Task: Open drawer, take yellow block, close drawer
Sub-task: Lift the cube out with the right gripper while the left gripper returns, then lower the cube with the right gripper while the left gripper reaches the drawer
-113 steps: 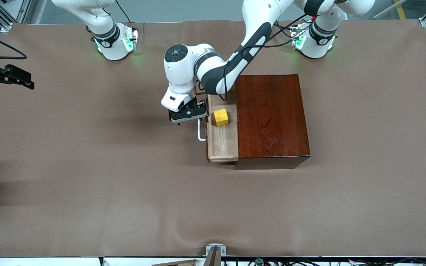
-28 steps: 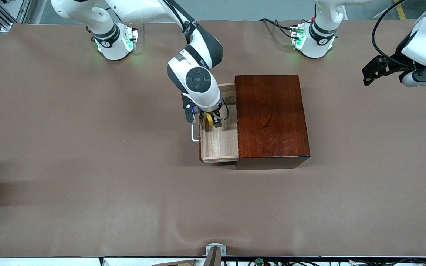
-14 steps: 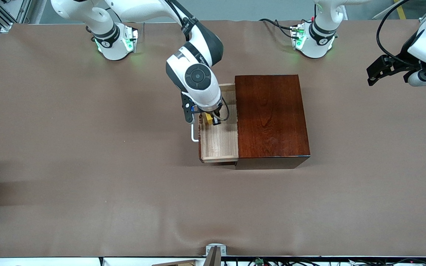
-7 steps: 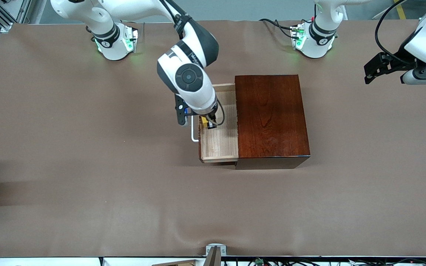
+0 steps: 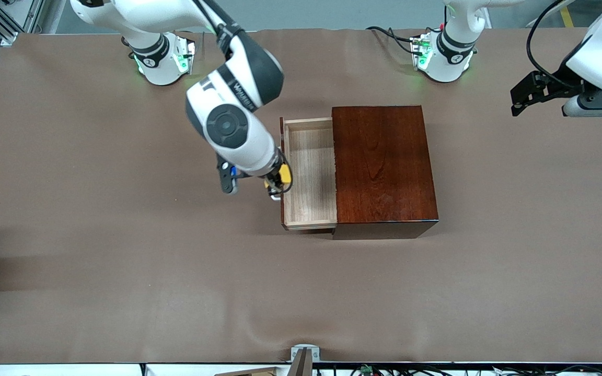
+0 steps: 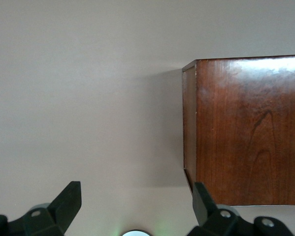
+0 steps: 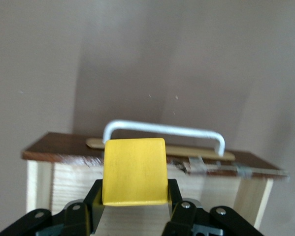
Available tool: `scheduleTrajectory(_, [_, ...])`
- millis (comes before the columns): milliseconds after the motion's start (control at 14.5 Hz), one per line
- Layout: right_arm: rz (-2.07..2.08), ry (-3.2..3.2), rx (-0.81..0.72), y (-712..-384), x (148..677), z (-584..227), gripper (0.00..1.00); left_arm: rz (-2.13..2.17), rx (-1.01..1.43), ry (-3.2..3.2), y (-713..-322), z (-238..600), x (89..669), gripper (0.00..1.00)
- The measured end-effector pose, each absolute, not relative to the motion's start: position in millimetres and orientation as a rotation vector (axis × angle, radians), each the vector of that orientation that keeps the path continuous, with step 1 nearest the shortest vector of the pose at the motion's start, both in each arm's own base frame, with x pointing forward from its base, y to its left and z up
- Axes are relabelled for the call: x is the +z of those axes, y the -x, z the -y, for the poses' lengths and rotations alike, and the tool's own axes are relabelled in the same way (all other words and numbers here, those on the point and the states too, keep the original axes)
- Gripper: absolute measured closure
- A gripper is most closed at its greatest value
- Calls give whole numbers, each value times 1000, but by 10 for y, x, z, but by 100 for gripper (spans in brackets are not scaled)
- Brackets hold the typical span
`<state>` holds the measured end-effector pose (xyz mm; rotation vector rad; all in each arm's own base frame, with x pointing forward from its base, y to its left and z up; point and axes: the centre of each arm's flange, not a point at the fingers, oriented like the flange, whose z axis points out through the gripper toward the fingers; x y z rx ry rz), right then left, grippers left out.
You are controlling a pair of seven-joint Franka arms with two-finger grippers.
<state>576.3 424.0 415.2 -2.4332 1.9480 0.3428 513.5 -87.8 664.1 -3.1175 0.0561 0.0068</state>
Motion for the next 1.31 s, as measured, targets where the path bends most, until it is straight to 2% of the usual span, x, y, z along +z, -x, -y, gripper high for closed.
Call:
scheduleTrajectory(276, [-1866, 2527, 376, -5988, 4158, -3781, 44, -72, 13, 3147, -5098, 1112, 6641, 0])
scheduleTrajectory(483, [-1755, 2683, 429, -6052, 4304, -3302, 44, -10, 29, 3150, -5081, 1637, 6563, 0])
scheduleTrajectory(829, [-1491, 2941, 365, -6128, 4321, -2598, 44, 147, 62, 3195, -5151, 2753, 6113, 0])
scheduleTrajectory(1105, [-1321, 3015, 346, -6210, 4354, -1975, 44, 348, 109, 3225, -5027, 3717, 5679, 0])
scheduleTrajectory(1312, [-1210, 3032, 279, -6117, 4266, -1685, 44, 544, 111, 3248, -4928, 4411, 5406, 0])
